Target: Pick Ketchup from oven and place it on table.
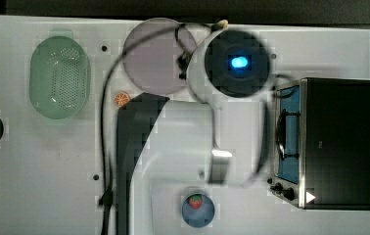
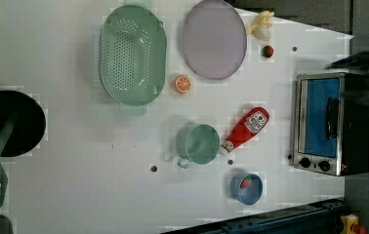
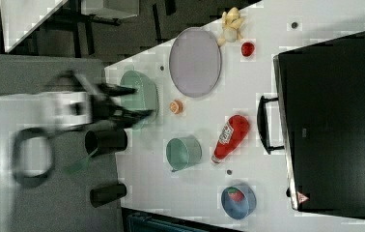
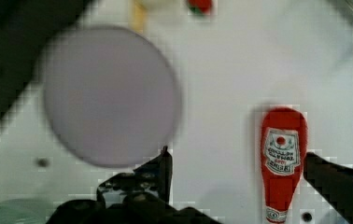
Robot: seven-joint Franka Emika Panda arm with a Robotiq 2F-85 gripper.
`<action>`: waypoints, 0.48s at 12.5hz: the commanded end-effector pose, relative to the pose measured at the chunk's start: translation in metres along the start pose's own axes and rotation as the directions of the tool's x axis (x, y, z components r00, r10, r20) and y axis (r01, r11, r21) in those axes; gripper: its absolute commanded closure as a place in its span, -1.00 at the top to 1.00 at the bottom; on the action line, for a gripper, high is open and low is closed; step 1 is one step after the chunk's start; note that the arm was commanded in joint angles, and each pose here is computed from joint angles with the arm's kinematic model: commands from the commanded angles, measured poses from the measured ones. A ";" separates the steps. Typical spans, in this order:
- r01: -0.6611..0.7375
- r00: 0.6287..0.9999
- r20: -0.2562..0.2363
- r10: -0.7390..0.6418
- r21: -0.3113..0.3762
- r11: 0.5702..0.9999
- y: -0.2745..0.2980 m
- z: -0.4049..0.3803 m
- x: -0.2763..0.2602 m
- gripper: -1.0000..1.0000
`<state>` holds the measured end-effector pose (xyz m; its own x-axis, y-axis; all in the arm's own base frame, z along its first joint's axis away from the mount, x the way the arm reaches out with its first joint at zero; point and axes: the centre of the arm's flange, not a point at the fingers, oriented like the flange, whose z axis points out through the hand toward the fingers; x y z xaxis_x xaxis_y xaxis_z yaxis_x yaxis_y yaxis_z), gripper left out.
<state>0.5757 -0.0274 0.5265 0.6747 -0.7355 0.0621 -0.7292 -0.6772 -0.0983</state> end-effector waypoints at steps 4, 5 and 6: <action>-0.034 0.999 0.019 0.036 -0.111 0.993 0.018 -0.115 -0.003 1.00; -0.033 0.999 0.032 0.038 -0.123 0.992 0.020 -0.121 -0.005 1.00; -0.032 0.999 0.015 0.034 -0.105 0.994 0.018 -0.128 -0.005 1.00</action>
<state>0.5297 -0.0497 0.6837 0.6631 -0.7433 0.0885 -0.7395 -0.6688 -0.0762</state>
